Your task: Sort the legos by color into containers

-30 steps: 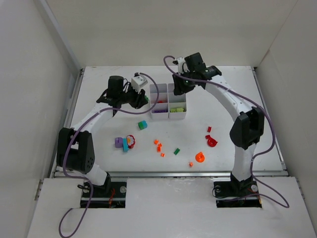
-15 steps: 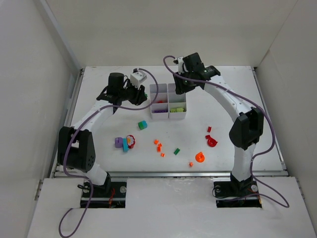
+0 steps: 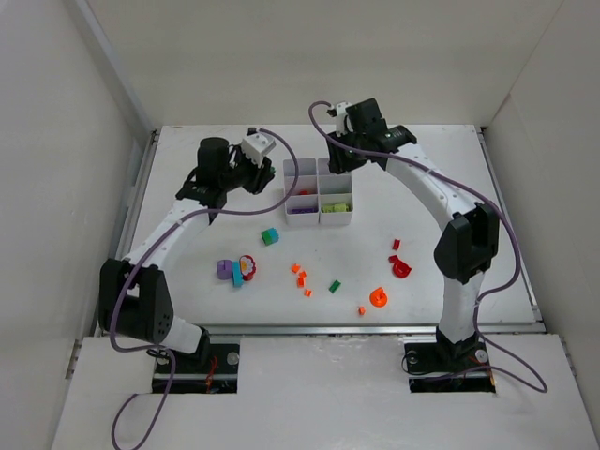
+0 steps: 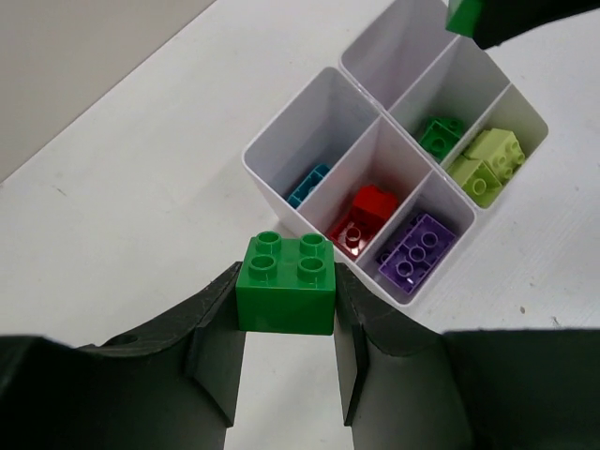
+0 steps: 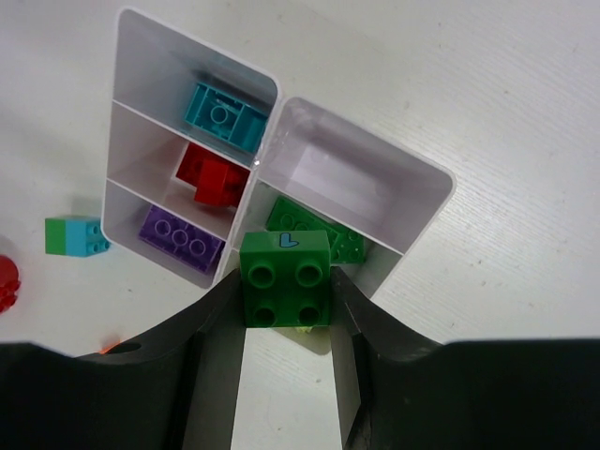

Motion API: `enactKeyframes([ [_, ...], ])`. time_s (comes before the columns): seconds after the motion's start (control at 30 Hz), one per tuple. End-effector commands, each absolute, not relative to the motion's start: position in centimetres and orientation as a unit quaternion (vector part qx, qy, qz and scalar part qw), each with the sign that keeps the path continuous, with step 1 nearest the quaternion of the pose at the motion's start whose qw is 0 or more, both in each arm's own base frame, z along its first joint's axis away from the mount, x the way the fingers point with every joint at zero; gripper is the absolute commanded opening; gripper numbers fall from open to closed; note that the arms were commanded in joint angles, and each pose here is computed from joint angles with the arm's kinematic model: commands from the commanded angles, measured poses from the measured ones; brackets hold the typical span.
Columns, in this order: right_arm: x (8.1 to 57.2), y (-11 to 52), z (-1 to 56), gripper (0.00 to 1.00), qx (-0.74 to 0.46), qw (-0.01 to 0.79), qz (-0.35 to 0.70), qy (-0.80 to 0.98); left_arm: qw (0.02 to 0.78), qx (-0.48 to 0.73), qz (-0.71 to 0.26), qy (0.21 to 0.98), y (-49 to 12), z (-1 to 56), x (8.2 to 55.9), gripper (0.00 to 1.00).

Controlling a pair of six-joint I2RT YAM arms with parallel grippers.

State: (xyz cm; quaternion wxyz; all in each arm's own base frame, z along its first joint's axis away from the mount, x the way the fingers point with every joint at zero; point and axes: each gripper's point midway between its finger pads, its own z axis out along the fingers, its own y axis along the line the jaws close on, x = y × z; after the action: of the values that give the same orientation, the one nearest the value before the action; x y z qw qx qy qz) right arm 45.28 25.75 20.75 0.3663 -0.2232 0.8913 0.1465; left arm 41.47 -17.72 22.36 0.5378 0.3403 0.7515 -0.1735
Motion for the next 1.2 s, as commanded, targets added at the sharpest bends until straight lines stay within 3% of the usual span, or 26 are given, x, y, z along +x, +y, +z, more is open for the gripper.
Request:
enactKeyframes([
  [0.0, 45.1, 25.6, 22.9, 0.00, -0.213, 0.395, 0.145, 0.882, 0.583, 0.354, -0.170, 0.712, -18.1, 24.1, 40.9, 0.00],
  [0.43, 44.5, 25.0, 20.6, 0.00, -0.212, 0.361, 0.119, 0.901, 0.633, 0.348, -0.200, 0.661, -18.9, 25.1, 38.5, 0.00],
  [0.87, 43.6, 25.8, 16.8, 0.00, -0.193, 0.311, 0.129, 0.922, 0.627, 0.338, -0.210, 0.669, -19.0, 24.6, 38.3, 0.00],
  [1.17, 44.8, 26.1, 15.2, 0.24, -0.187, 0.294, 0.116, 0.930, 0.624, 0.333, -0.210, 0.676, -18.8, 24.2, 38.3, 0.00],
])
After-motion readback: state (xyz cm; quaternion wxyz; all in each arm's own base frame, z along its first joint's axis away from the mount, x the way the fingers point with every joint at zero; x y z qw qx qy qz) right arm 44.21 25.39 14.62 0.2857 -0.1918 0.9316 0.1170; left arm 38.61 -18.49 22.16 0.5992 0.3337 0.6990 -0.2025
